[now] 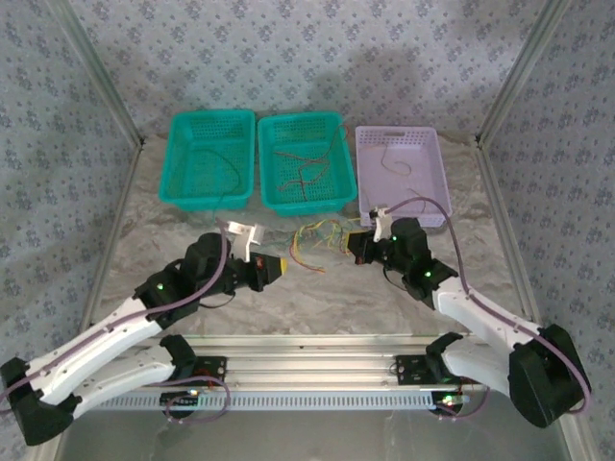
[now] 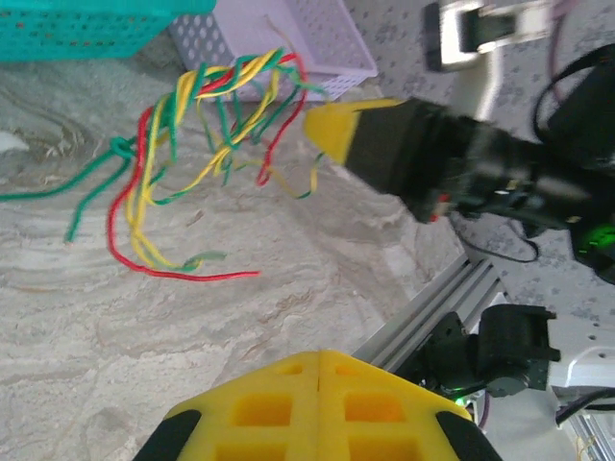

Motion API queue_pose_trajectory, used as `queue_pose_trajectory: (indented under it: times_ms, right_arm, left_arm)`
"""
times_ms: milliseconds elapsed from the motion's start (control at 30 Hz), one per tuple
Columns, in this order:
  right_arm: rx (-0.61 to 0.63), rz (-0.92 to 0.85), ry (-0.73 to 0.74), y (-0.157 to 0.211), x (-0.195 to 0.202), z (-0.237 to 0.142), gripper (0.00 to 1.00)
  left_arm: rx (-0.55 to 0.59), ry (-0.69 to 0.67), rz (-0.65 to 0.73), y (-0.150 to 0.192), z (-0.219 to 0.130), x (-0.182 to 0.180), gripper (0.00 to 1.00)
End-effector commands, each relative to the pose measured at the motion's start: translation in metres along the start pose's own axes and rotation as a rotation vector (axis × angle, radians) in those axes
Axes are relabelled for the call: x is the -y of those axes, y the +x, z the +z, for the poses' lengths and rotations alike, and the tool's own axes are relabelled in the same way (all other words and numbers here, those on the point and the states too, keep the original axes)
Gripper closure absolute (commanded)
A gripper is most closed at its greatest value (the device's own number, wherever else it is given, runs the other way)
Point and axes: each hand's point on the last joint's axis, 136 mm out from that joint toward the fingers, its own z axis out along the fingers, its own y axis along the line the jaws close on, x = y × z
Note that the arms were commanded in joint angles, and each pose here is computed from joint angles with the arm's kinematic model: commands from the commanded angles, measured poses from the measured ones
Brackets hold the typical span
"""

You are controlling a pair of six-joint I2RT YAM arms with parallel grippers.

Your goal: Untangle the cables

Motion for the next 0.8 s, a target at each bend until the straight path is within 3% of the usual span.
queue_pose_trajectory:
  times_ms: [0,133,167,233,300,333,467,567,767]
  right_arm:
    - [-0.004,0.014,0.070,0.005,0.018,0.003,1.00]
    - [0.001,0.053,0.024,0.003,0.013,0.005,1.00]
    - [0.002,0.056,0.017,0.001,0.010,0.004,1.00]
    - [0.000,0.058,0.014,-0.004,0.007,0.004,1.00]
    - [0.002,0.059,0.007,-0.008,0.003,0.003,1.00]
    - [0.007,0.061,0.006,-0.009,0.002,0.003,1.00]
    - [0.025,0.072,0.004,-0.012,-0.002,0.002,1.00]
    - [0.042,0.076,0.007,-0.014,-0.003,0.002,1.00]
    - [0.130,0.088,-0.033,-0.028,-0.017,0.001,1.00]
  left_arm:
    - [0.022,0.047,0.048,-0.009,-0.020,0.017,1.00]
    - [-0.010,0.036,0.052,-0.005,-0.020,0.015,1.00]
    - [-0.039,0.040,0.040,0.002,-0.015,0.014,0.93]
    - [-0.093,0.034,0.003,0.015,-0.002,0.006,0.69]
    - [-0.123,0.011,-0.033,0.024,0.008,-0.004,0.37]
    - [-0.130,-0.004,-0.049,0.026,0.012,-0.007,0.31]
    - [-0.147,-0.051,-0.123,0.035,0.030,-0.020,0.21]
    - [-0.149,-0.103,-0.195,0.040,0.041,-0.032,0.20]
    - [-0.023,-0.133,-0.349,0.030,0.057,-0.048,0.19]
